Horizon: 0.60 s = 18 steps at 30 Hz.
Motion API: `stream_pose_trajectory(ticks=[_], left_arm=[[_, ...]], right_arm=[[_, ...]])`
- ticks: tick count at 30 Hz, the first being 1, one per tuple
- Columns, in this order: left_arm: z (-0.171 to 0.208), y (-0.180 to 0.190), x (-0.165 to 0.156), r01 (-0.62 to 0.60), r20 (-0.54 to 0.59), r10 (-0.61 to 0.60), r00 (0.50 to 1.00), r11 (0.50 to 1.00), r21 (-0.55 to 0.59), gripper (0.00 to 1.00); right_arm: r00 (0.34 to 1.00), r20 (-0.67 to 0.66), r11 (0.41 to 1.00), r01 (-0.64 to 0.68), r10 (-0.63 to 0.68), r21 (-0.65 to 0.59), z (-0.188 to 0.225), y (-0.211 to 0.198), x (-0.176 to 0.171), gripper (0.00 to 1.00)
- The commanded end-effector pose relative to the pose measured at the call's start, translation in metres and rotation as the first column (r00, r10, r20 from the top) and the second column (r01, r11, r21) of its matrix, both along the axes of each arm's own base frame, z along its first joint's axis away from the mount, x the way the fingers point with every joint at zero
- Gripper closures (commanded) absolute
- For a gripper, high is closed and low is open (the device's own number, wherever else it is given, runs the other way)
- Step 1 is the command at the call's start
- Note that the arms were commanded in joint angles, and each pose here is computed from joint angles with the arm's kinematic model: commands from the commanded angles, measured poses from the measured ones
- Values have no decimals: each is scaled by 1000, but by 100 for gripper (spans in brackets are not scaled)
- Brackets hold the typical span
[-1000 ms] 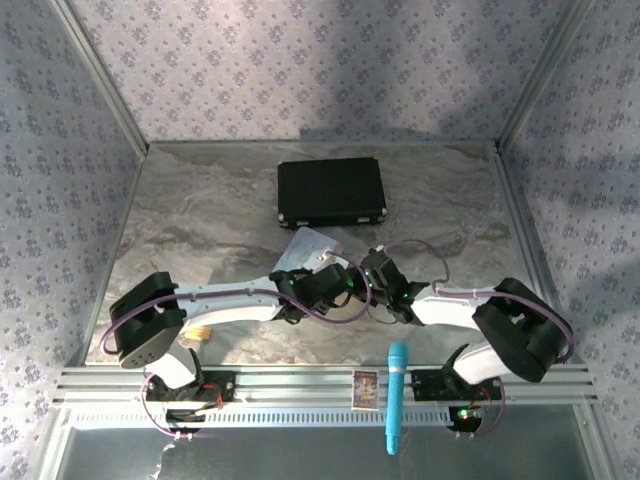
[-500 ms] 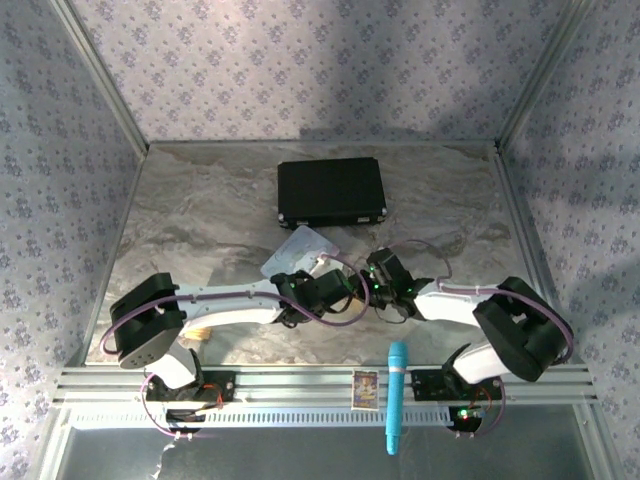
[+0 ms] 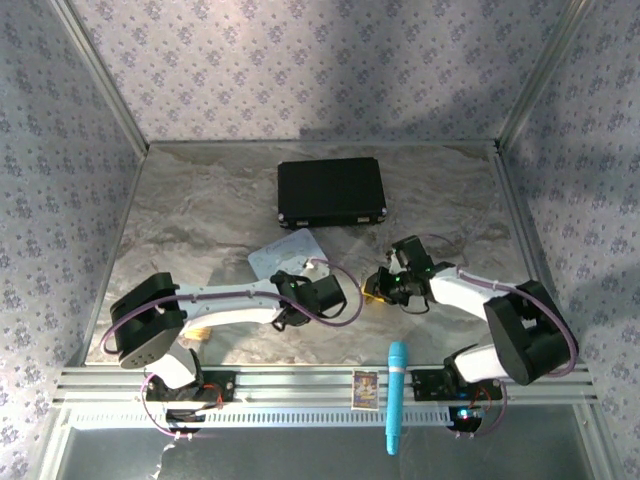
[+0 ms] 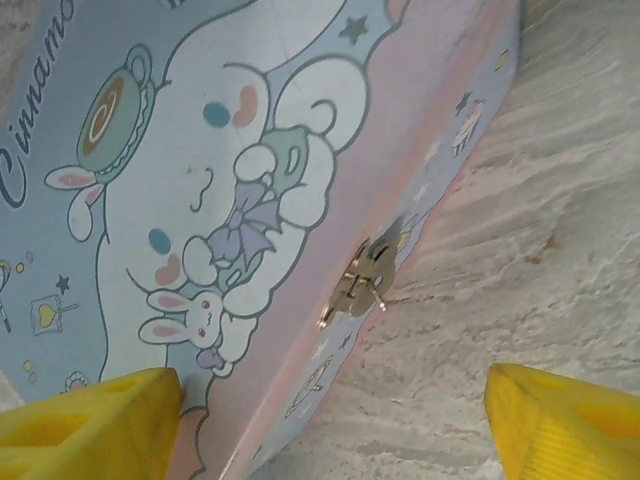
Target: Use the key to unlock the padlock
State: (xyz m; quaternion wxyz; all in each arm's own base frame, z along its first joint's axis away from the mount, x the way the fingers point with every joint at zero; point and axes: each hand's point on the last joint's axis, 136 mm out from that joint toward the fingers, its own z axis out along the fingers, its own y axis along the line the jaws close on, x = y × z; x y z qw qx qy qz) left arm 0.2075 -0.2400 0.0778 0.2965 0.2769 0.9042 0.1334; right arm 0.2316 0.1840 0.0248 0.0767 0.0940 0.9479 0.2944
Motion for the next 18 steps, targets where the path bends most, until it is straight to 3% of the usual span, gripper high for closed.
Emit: stream_pose_trajectory(ticks=[1,7,12,18], left_arm=[[12,25,2,-75,20,74,997,995,58,18],[9,54,3,-148,33,145,989,981,128,15],[10,85,13,-231,48,226,973,960,159,14],[13,88,30,-246,44,244,969,967,62,13]], right_arm=[[982,-185,965,-93,48,-245,-27,-44,-42,100],[979,-187,872,-161,82,-461,-16,-70,-33,99],[978,-184,849,-180,100,-497,-15,-69,-29,89],[982,-155,848,-174,110,-501,-13,-62,-22,75]])
